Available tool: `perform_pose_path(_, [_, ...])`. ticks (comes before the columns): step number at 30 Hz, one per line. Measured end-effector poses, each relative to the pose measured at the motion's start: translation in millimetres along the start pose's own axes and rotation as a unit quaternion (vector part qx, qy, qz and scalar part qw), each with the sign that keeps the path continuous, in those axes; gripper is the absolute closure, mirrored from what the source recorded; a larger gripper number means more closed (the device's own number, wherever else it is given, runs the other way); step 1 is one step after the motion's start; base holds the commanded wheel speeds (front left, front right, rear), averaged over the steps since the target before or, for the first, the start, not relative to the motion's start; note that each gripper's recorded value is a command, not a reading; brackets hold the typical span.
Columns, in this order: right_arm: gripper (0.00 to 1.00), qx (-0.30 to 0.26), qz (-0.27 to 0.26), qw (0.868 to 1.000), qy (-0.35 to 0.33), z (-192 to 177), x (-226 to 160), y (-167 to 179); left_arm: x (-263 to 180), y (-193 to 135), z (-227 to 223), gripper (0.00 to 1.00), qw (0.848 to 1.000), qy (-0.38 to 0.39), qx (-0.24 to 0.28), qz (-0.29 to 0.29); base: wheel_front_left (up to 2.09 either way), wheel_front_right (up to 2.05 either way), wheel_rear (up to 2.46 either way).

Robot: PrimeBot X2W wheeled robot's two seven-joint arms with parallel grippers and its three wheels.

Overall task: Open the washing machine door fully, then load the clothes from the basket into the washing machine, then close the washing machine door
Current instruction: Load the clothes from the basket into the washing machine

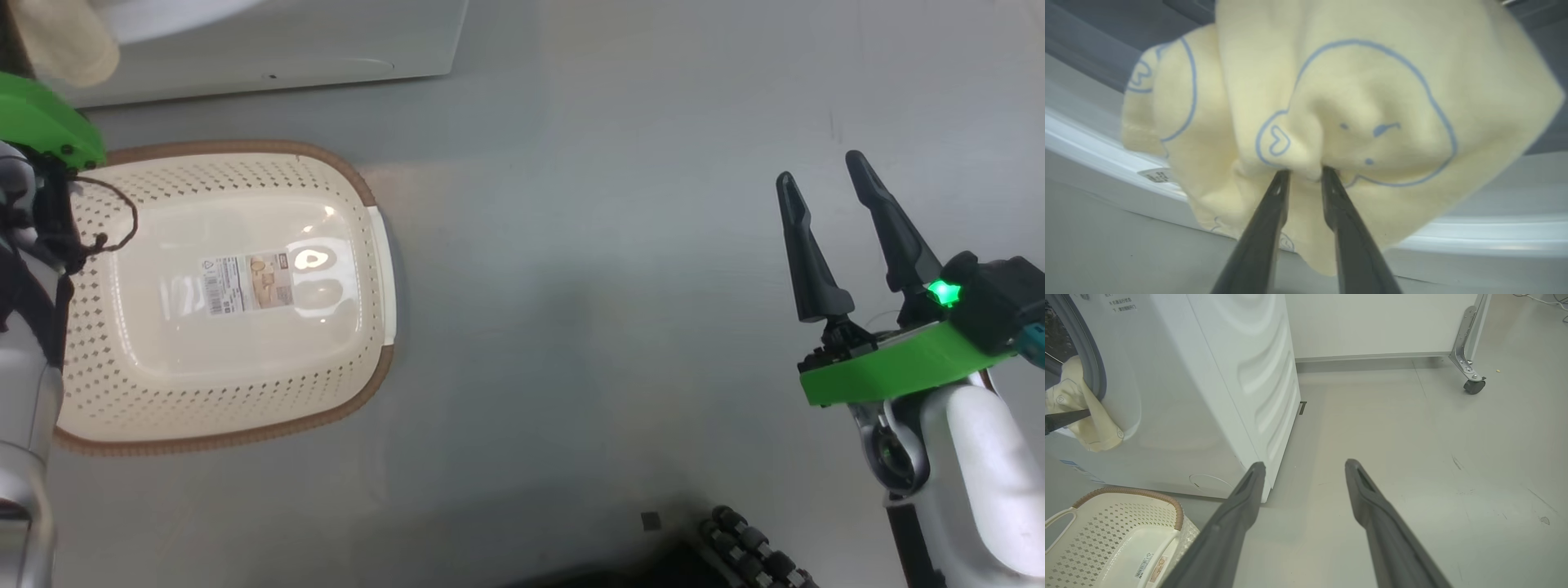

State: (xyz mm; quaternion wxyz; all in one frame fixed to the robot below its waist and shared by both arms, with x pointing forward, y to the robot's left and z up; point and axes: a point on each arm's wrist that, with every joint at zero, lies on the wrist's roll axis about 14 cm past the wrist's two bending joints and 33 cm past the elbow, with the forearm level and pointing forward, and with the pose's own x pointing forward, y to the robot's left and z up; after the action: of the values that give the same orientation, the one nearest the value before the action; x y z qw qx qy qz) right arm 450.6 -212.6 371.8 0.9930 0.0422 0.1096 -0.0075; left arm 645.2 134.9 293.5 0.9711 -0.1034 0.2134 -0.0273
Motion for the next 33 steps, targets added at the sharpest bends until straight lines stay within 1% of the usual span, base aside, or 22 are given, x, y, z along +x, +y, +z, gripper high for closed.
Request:
perform_pose_path(8, [0.00, 0.001, 0.007, 1.000, -0.001, 0, 2, 6, -2, 1, 7, 1.00, 1.000, -0.007, -0.002, -0.001, 0.00, 0.00, 0.00])
perform_pose_path(13, [0.00, 0.005, 0.015, 1.000, -0.009, 4, 5, 12, -11, -3, 19, 1.00, 1.000, -0.028, -0.005, -0.009, 0.00, 0.00, 0.00])
perform_pose_path(18, [0.00, 0.007, 0.020, 1.000, -0.014, 8, 5, 16, -17, -9, 43, 1.00, 0.998, -0.067, 0.005, -0.020, 0.00, 0.00, 0.00])
perform_pose_path(22, [0.00, 0.008, 0.022, 1.000, -0.015, 9, 5, 17, -20, -18, 79, 1.00, 0.991, -0.127, 0.011, -0.034, 0.00, 0.00, 0.00])
perform_pose_path(25, [0.00, 0.008, 0.021, 1.000, -0.015, 9, 4, 17, -21, -22, 97, 1.00, 0.987, -0.155, 0.016, -0.040, 0.00, 0.00, 0.00])
perform_pose_path(30, [0.00, 0.007, 0.018, 1.000, -0.010, 5, 6, 15, -13, -20, 97, 1.00, 0.985, -0.160, 0.038, -0.044, 0.00, 0.00, 0.00])
perform_pose_path(33, [0.00, 0.010, 0.013, 1.000, -0.008, 2, 10, 11, 0, -24, 114, 1.00, 0.982, -0.171, 0.054, -0.057, 0.00, 0.00, 0.00])
